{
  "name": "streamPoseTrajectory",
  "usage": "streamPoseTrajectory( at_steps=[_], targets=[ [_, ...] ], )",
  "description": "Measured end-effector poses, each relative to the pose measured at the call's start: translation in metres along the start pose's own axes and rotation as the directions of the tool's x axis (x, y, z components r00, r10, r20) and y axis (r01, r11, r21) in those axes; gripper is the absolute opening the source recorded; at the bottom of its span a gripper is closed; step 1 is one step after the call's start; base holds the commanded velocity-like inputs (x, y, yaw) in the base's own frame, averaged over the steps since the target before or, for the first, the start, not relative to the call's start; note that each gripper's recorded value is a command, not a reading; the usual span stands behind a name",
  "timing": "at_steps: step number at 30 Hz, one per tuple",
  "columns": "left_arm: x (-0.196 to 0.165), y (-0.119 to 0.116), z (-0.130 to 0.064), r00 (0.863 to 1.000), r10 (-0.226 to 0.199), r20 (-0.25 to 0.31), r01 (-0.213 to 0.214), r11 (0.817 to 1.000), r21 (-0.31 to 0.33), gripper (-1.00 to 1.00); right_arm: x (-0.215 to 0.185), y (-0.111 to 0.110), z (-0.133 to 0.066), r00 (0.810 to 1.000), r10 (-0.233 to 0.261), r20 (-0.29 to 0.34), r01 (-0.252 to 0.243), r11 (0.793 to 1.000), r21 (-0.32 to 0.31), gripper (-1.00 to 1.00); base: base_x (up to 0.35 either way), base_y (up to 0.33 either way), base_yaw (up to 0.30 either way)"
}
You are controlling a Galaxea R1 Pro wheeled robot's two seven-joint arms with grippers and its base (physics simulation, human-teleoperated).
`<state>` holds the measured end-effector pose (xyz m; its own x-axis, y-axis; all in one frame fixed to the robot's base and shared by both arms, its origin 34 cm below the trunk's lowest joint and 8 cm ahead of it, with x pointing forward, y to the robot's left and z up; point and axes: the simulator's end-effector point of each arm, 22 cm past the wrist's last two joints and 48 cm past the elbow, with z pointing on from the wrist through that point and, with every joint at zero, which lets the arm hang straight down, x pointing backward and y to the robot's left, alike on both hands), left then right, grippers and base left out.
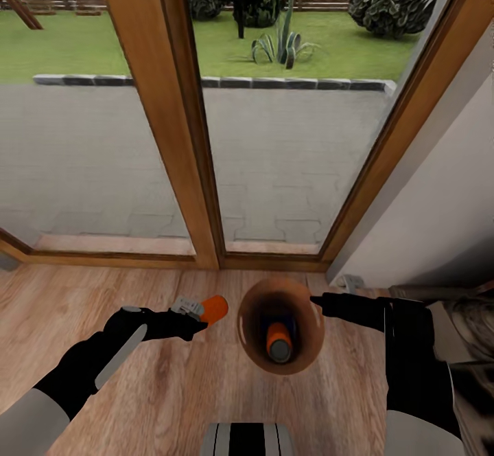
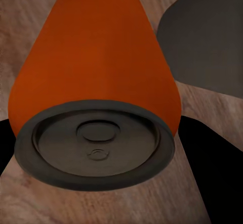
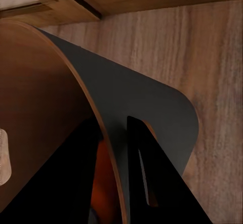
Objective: Put the three can of soda from the living room inside the tash can in the kitchen.
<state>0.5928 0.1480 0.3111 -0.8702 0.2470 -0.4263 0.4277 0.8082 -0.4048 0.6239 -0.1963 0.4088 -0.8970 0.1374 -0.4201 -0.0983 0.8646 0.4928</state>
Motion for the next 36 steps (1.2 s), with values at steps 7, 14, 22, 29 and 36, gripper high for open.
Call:
streamPoseTrajectory(
  at_steps=[7,14,22,29,36],
  targets=[
    [-0.005,-0.002,-0.004,1.0,0.006,0.01,-0.006,1.0,-0.002,-1.0,-0.004,0.003,-0.004,1.0,-0.003,0.009,0.003,1.0,-0.003,-1.0,0.0,0.0,0.0],
    [-0.01,-0.003,-0.008,1.0,0.012,0.019,-0.012,1.0,-0.005,-1.0,-0.008,0.007,-0.008,1.0,-0.008,0.02,0.009,1.0,-0.007,-1.0,0.0,0.0,0.0],
    [-0.015,-0.005,-0.013,0.999,0.02,0.03,-0.02,1.0,-0.008,-1.0,-0.015,0.014,-0.014,0.999,-0.008,0.044,0.01,0.999,-0.03,-1.0,0.0,0.0,0.0],
    [-0.02,-0.007,-0.017,0.999,0.027,0.041,-0.026,1.0,-0.009,-1.0,-0.019,0.016,-0.018,0.998,-0.013,0.054,0.015,0.999,-0.032,-1.0,0.0,0.0,0.0],
    [-0.025,-0.009,-0.021,0.998,0.034,0.051,-0.033,0.999,-0.012,-1.0,-0.022,0.019,-0.022,0.998,-0.019,0.063,0.021,0.999,-0.032,-1.0,0.0,0.0,0.0]
  ],
)
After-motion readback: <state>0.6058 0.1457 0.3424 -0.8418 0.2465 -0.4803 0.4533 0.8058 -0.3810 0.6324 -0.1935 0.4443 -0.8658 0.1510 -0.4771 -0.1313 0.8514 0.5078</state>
